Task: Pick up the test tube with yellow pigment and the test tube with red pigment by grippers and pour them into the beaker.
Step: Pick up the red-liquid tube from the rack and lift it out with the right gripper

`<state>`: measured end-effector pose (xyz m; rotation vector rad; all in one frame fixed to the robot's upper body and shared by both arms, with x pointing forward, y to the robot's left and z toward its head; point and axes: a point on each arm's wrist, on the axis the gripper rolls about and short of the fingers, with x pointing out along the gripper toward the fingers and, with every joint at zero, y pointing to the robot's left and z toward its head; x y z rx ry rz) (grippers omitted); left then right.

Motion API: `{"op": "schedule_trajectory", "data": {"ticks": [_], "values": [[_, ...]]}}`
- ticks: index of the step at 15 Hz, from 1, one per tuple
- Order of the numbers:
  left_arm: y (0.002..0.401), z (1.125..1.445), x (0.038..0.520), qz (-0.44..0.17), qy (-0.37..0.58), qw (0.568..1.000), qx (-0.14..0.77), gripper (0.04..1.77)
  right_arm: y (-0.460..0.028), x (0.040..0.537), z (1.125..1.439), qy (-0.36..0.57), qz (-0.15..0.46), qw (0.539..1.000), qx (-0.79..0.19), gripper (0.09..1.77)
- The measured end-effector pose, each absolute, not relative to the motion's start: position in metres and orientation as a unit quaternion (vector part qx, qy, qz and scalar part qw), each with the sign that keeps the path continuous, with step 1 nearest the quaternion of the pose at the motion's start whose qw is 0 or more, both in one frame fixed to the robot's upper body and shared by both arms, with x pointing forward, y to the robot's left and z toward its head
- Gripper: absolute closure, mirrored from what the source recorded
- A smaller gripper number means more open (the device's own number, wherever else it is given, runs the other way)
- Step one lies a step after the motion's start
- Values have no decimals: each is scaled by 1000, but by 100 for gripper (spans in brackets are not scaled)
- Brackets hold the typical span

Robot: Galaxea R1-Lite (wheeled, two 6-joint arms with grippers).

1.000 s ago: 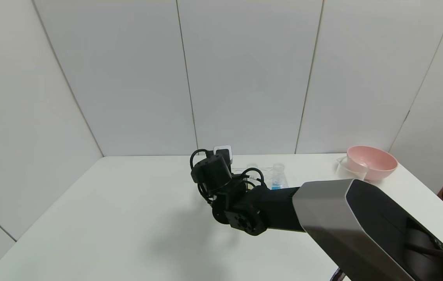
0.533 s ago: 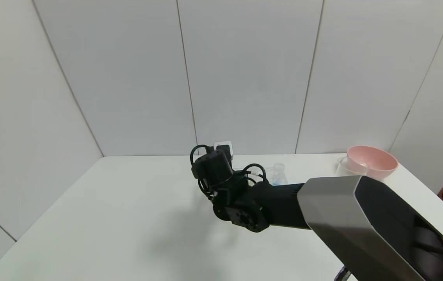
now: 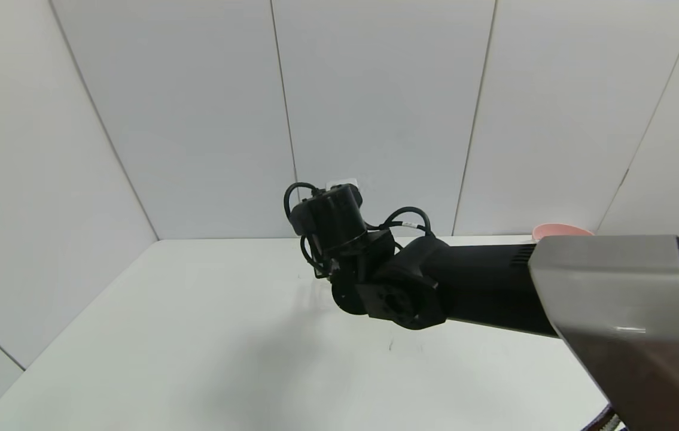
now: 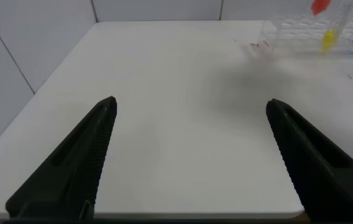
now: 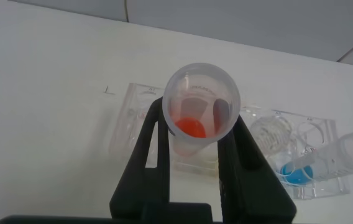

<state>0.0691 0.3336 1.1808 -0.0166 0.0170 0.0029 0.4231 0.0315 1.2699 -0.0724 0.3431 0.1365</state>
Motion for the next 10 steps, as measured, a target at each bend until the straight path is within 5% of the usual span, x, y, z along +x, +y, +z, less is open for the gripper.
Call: {"op": "schedule_trajectory", "data": {"ticks": [10], "values": [[334, 1181, 69, 1, 8, 1000, -8, 9, 33, 408, 1286, 165, 82, 982, -36, 135]]}}
